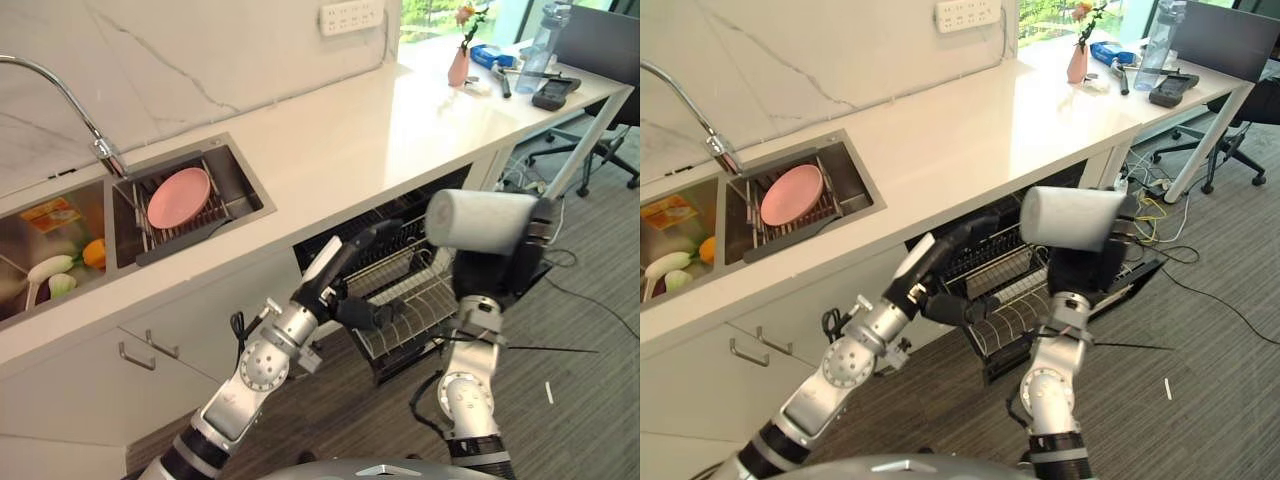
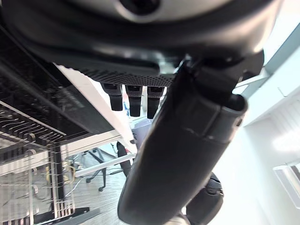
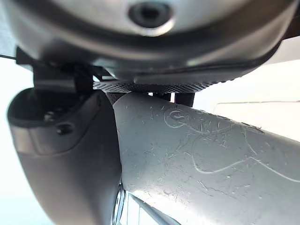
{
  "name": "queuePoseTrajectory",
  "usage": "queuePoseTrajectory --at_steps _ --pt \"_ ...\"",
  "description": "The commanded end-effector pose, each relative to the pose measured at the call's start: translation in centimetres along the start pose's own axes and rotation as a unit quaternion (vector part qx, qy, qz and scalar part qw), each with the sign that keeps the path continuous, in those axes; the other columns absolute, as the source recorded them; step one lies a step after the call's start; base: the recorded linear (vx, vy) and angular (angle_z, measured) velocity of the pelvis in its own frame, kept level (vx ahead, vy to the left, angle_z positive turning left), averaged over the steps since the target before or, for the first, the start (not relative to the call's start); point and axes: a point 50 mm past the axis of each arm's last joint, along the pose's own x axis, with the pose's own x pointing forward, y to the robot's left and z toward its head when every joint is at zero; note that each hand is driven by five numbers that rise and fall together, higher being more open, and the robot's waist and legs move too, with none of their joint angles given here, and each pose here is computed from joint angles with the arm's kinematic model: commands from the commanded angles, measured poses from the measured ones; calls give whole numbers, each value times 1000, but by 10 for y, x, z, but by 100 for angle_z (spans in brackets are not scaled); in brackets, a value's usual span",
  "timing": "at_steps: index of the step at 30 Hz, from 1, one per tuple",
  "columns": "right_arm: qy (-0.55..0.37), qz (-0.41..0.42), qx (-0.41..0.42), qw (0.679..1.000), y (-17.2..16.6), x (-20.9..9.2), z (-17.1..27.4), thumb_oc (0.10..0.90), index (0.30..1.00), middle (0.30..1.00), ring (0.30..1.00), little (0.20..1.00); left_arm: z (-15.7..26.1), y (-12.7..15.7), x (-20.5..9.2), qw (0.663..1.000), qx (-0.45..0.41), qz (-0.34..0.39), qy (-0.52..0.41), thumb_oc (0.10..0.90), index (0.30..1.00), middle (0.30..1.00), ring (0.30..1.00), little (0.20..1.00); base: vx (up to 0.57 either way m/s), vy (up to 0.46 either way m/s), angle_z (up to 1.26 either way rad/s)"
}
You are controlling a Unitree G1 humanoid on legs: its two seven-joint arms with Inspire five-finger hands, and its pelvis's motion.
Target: Place the dishes in the dishwasher.
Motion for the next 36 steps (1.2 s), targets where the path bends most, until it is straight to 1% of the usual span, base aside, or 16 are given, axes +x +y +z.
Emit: queuePoseTrajectory --at_steps 1,8,9,11,15,19,21,22,28,29,31,32,33,34,35,36 --pt "-34 161 14 986 56 16 2 400 300 300 300 300 26 16 9 997 7 11 -82 800 900 900 900 900 0 0 0" --pt "-5 136 -57 989 40 21 9 400 300 300 300 300 -6 3 -10 1000 -23 -18 -1 800 900 900 900 900 0 0 0" --pt "5 132 -105 986 34 24 13 400 300 300 300 300 -18 2 -17 999 -21 -22 28 800 900 900 900 900 0 0 0" --pt "12 128 -128 983 31 26 15 400 300 300 300 300 -23 0 -20 999 -24 -22 39 800 900 900 900 900 0 0 0" --pt "30 110 -230 967 19 32 23 400 300 300 300 300 -44 -7 -37 994 -41 -29 94 800 900 900 900 900 -2 -2 2" --pt "61 116 -401 907 10 44 35 400 300 300 300 300 -68 -8 -55 985 -61 1 159 800 900 900 900 900 0 0 0" --pt "70 105 -441 888 6 47 35 400 300 300 300 300 -80 -10 -62 977 -89 29 192 800 900 900 900 900 -8 -2 6" --pt "71 99 -473 872 4 51 39 400 300 300 300 300 -88 -9 -67 973 -85 42 212 800 900 900 900 900 0 0 9" --pt "91 79 -549 827 -5 64 36 400 300 300 300 300 -108 -9 -84 960 -68 55 266 800 900 900 900 900 3 5 10" --pt "103 72 -583 803 -12 67 35 400 300 300 300 300 -115 -8 -92 954 -64 54 287 800 900 900 900 900 13 7 13" --pt "105 73 -593 795 -13 69 34 400 300 300 300 300 -117 -8 -94 952 -66 58 292 800 900 900 900 900 7 6 19" --pt "116 76 -615 777 -15 71 33 400 300 300 300 300 -120 -8 -98 949 -68 60 301 800 900 900 900 900 6 8 19" --pt "118 75 -626 768 -14 73 31 400 300 300 300 300 -122 -6 -101 947 -68 66 308 800 900 900 900 900 10 8 18" --pt "120 76 -663 735 -14 77 30 400 300 300 300 300 -126 -7 -108 940 -75 77 324 800 900 900 900 900 14 -1 20" --pt "131 76 -675 722 -16 78 28 400 300 300 300 300 -128 -6 -112 936 -83 90 331 800 900 900 900 900 8 -4 14" --pt "131 76 -675 722 -16 78 28 400 300 300 300 300 -128 -6 -112 936 -83 90 331 800 900 900 900 900 21 -2 16"
